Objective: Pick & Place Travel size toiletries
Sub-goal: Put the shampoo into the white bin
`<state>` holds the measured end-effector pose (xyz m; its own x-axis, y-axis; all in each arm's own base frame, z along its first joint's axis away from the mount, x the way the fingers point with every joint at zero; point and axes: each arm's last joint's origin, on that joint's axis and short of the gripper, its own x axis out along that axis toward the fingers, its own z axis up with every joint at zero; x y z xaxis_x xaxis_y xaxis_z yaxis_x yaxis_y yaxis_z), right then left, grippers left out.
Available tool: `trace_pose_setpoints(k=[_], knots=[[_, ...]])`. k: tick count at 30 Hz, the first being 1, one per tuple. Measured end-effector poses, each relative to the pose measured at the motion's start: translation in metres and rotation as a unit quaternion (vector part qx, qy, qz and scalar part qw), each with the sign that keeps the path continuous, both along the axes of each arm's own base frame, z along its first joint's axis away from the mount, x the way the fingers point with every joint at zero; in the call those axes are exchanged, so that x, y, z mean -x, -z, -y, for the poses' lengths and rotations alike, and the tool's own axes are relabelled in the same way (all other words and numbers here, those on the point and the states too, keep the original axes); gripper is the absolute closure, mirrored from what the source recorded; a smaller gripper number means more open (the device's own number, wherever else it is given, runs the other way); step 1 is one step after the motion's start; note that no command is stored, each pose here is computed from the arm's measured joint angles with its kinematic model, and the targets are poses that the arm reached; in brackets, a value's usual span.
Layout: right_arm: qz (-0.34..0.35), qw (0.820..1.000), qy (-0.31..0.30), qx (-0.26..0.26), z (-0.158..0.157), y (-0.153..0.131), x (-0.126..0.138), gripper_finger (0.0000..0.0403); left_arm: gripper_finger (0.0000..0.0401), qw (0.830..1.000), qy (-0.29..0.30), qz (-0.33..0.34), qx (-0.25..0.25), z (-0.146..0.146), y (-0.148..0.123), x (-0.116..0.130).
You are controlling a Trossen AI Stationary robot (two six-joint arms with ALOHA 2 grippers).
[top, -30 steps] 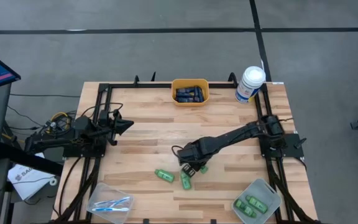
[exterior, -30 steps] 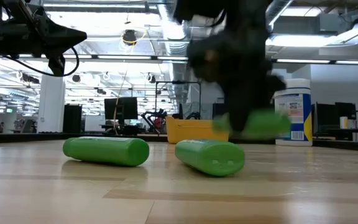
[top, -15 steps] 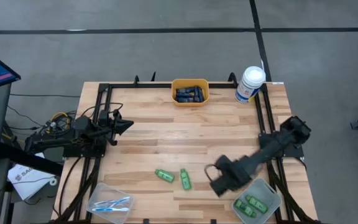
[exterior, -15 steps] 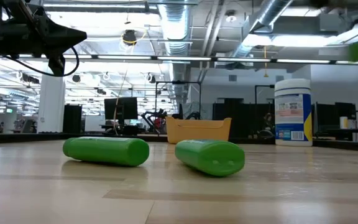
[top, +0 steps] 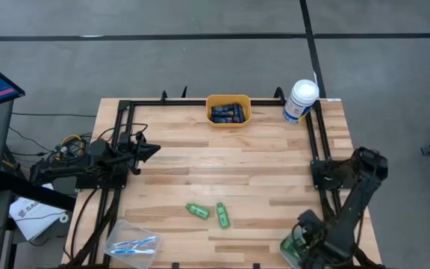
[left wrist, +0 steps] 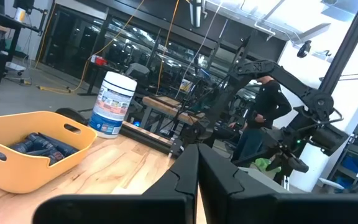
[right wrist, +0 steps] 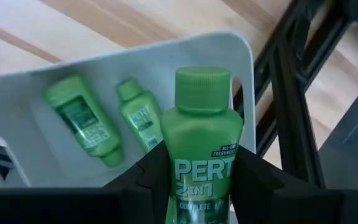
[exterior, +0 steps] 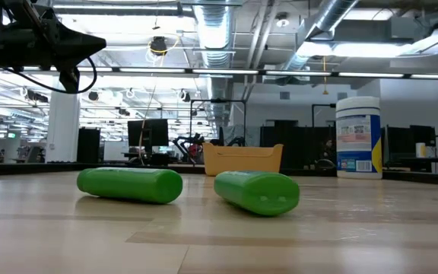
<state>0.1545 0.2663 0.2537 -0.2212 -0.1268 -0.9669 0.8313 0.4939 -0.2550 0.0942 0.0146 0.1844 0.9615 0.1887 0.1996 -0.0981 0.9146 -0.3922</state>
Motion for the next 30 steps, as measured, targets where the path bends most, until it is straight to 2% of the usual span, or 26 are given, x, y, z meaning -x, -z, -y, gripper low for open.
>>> trace_pose_setpoints(k=[3, 10, 16, 19, 23, 27, 30], knots=[[0.000, 1.000, 0.015, 0.007, -0.003, 0.012, 0.008, 0.0282, 0.0400, 1.000, 0.000, 0.001, 0.000, 0.000, 0.000, 0.000], [0.019, 0.999, -0.001, -0.037, -0.007, 0.049, 0.010, 0.0277, 0.0400, 1.000, 0.000, 0.001, 0.000, 0.000, 0.000, 0.000], [0.006, 0.999, -0.010, -0.042, -0.006, 0.054, 0.012, 0.0253, 0.0400, 1.000, 0.000, 0.001, 0.000, 0.000, 0.000, 0.000], [0.007, 0.999, -0.017, -0.048, -0.006, 0.055, 0.010, 0.0224, 0.0400, 1.000, 0.000, 0.001, 0.000, 0.000, 0.000, 0.000], [0.007, 0.998, -0.011, -0.061, -0.002, 0.053, 0.001, 0.0162, 0.0400, 1.000, 0.000, 0.001, 0.000, 0.000, 0.000, 0.000], [0.027, 0.996, -0.026, -0.084, 0.013, 0.041, -0.018, 0.0103, 0.0400, 1.000, 0.000, 0.001, 0.000, 0.000, 0.000, 0.000], [0.066, 0.993, -0.032, -0.088, 0.030, 0.028, -0.035, 0.0076, 0.0400, 1.000, 0.000, 0.000, 0.000, 0.000, 0.000, 0.000]])
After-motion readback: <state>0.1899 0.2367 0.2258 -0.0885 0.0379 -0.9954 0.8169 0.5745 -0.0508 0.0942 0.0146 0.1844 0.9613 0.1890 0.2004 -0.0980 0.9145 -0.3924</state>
